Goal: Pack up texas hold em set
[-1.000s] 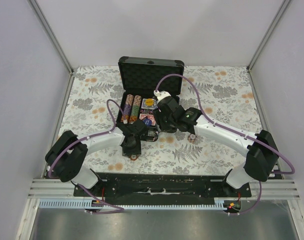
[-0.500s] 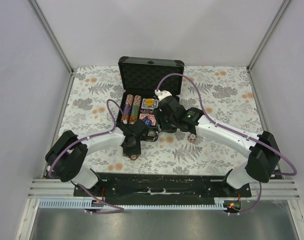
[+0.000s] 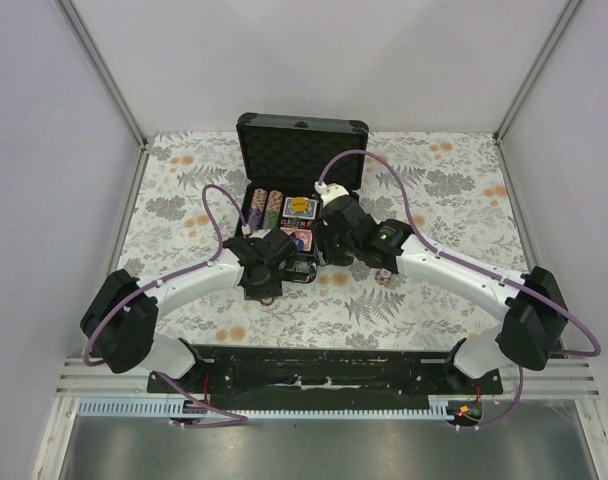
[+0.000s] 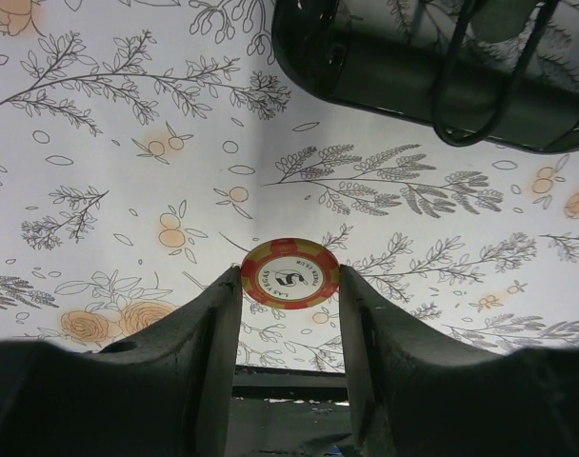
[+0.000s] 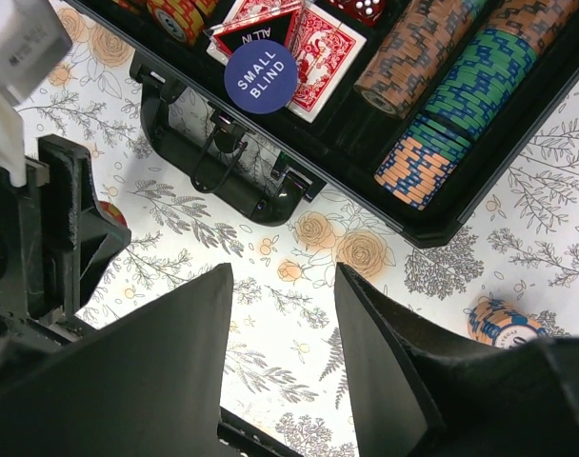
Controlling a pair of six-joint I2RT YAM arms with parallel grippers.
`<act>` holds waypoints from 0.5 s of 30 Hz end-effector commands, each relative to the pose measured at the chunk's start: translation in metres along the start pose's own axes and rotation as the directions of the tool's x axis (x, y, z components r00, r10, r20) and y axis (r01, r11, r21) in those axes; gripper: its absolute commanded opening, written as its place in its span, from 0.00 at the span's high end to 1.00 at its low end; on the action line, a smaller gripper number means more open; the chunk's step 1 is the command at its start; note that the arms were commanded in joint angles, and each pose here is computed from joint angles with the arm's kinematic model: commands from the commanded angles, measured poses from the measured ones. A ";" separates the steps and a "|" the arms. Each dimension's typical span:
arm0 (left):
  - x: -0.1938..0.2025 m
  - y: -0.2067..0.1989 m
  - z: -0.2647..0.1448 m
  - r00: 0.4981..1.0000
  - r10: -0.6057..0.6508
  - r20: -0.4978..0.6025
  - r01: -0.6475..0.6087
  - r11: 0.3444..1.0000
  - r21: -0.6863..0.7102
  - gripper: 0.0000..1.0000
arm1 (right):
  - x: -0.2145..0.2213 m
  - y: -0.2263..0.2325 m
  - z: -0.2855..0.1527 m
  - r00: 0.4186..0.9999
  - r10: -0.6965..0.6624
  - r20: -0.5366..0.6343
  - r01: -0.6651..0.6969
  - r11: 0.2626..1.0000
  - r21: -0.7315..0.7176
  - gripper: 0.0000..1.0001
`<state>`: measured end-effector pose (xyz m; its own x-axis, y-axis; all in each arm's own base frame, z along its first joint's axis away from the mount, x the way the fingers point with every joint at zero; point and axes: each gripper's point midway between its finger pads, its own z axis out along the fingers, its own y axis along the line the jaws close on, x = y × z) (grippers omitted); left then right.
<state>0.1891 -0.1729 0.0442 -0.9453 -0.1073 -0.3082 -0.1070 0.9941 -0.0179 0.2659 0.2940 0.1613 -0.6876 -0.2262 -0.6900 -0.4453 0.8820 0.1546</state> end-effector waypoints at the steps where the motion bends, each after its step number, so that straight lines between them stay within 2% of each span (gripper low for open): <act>1: -0.023 -0.008 -0.019 0.995 -0.068 0.078 0.066 0.998 0.024 0.50 | -0.012 0.006 -0.009 0.997 0.041 0.070 -0.038 0.998 -0.046 0.45; 15: -0.075 -0.021 -0.049 0.975 -0.190 0.119 0.174 0.976 0.127 0.50 | 0.000 0.022 -0.010 0.988 0.116 0.101 -0.091 0.971 -0.221 0.46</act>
<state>0.2254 -0.1805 0.0836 -0.9031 -0.2200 -0.3687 -0.1934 0.9752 -0.1080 0.2474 0.2977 0.1471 -0.7085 -0.1628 -0.6867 -0.4700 0.8347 0.2870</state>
